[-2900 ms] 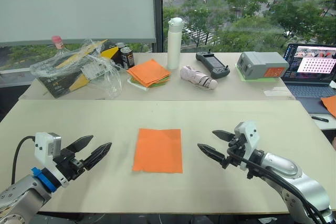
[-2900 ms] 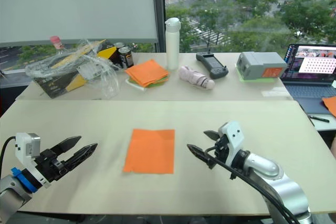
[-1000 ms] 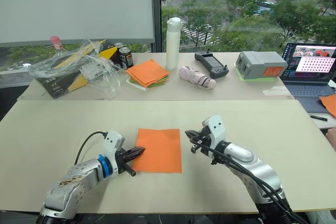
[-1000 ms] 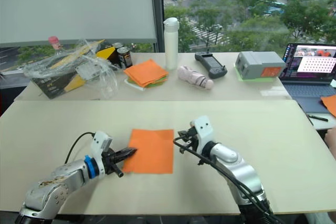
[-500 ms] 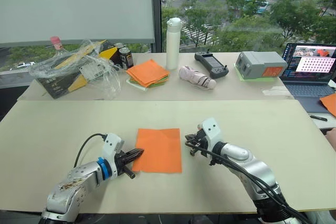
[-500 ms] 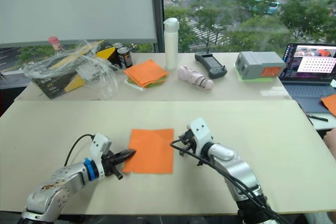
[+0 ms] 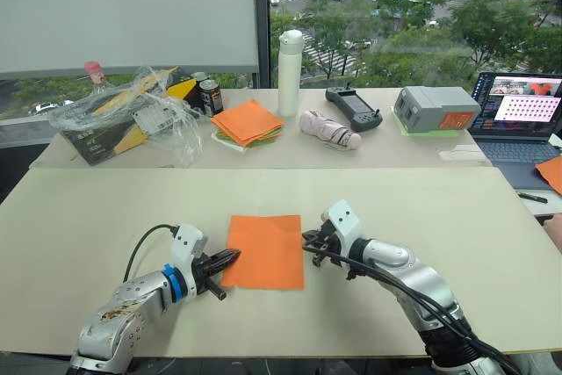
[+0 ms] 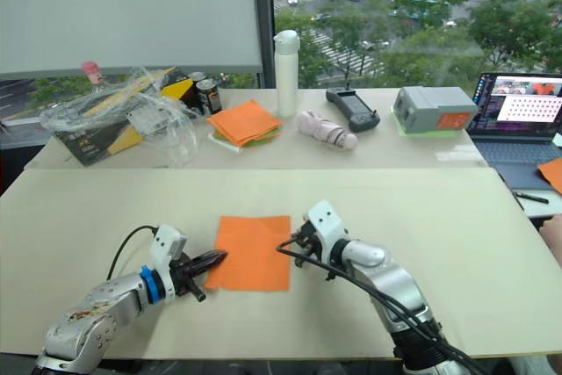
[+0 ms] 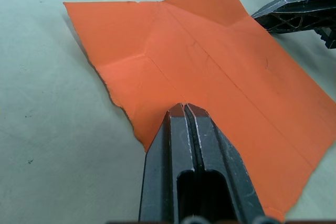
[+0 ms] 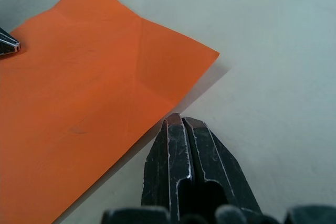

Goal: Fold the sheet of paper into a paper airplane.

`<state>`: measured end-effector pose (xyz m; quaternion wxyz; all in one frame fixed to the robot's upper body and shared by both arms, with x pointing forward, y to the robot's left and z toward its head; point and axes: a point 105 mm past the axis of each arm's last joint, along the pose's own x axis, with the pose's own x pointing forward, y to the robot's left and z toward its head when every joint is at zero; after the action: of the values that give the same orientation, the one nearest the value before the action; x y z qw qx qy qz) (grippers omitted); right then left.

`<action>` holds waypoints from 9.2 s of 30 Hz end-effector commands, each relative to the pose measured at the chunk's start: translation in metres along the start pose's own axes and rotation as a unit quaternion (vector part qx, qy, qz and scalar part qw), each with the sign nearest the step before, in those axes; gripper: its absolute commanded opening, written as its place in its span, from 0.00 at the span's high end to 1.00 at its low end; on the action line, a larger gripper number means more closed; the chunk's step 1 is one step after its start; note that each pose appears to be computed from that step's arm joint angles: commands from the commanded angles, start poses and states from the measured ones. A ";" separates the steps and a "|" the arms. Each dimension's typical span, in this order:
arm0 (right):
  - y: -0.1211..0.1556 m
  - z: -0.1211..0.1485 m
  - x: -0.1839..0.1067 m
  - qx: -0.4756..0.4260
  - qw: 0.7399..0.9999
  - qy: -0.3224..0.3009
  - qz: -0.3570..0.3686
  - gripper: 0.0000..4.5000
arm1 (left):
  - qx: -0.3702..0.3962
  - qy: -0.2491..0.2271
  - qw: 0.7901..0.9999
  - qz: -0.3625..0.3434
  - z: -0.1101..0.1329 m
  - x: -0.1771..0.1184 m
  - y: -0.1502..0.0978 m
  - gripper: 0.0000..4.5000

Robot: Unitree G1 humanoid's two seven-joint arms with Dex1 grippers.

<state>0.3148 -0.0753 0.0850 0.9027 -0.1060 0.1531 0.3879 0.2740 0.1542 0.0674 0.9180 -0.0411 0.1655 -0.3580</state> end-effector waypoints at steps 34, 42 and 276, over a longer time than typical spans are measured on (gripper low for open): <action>0.020 0.017 -0.012 0.026 0.994 -0.034 0.098 0.99 | 0.003 0.008 1.000 0.001 -0.004 0.003 -0.002 0.99; 0.018 0.015 -0.012 0.012 0.995 -0.033 0.093 0.99 | 0.002 0.008 1.000 0.000 -0.005 0.005 -0.003 0.99; 0.102 0.001 0.017 0.070 0.937 0.083 0.332 0.99 | -0.016 0.011 0.999 0.029 -0.001 -0.013 -0.008 0.99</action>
<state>0.2645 0.0003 0.0756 0.7382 -0.0332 0.2630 0.6203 0.2586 0.1576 0.0690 0.9243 -0.0521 0.1874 -0.3282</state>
